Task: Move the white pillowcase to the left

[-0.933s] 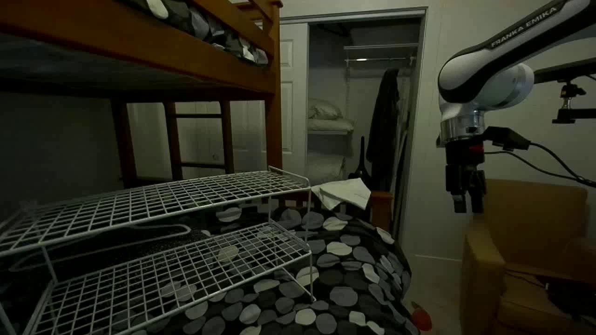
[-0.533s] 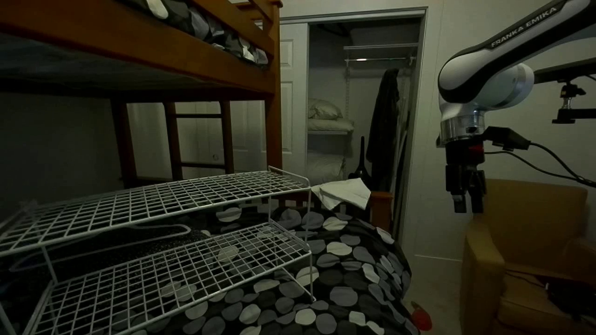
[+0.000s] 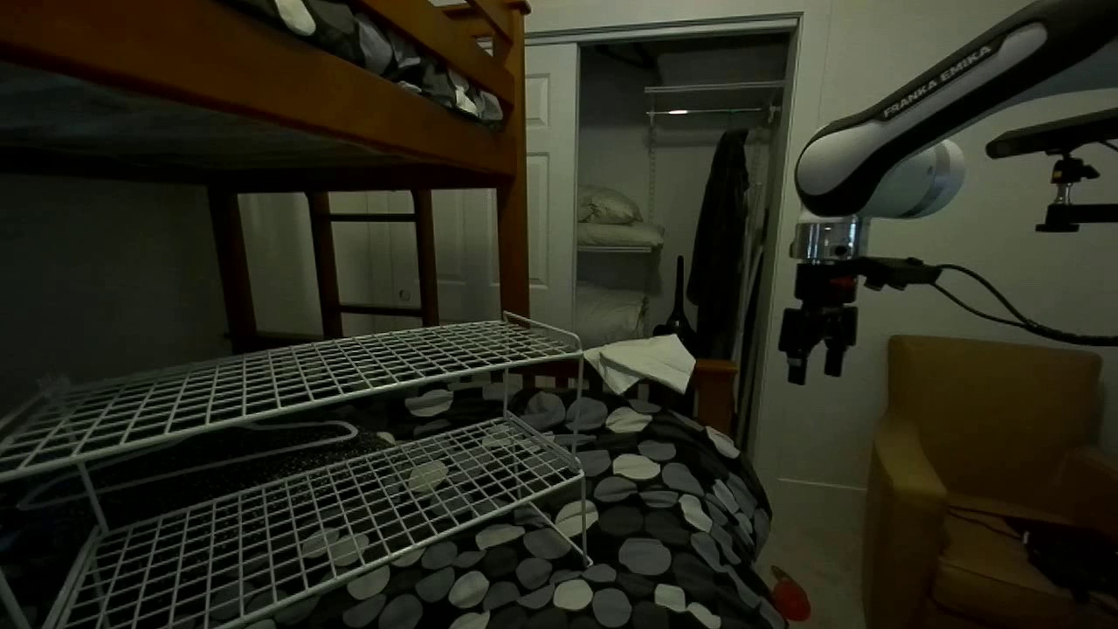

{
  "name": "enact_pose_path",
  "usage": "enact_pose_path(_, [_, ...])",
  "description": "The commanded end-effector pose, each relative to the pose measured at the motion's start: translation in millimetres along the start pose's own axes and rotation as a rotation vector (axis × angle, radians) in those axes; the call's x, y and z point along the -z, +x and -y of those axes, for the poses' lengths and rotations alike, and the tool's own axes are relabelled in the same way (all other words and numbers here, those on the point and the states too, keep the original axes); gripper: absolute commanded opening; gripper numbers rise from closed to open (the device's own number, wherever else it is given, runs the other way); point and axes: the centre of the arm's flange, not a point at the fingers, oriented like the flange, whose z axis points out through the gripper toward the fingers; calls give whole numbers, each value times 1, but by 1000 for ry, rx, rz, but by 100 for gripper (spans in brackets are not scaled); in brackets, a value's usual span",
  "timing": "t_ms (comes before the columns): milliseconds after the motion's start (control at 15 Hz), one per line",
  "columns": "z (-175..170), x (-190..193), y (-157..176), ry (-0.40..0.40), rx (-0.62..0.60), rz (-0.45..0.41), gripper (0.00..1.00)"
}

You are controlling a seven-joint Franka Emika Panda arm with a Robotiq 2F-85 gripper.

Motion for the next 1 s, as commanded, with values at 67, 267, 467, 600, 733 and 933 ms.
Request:
enact_pose_path(67, [-14, -17, 82, -209, 15, -191, 100])
enact_pose_path(267, [-5, -27, 126, -336, 65, -341, 100])
enact_pose_path(467, [-4, -47, 170, -468, 98, -460, 100])
enact_pose_path(600, [-15, -60, 194, -556, 126, -506, 100])
enact_pose_path(733, [-34, -70, 218, -647, 145, -548, 100])
enact_pose_path(933, [-49, -87, 249, -804, 161, -576, 100])
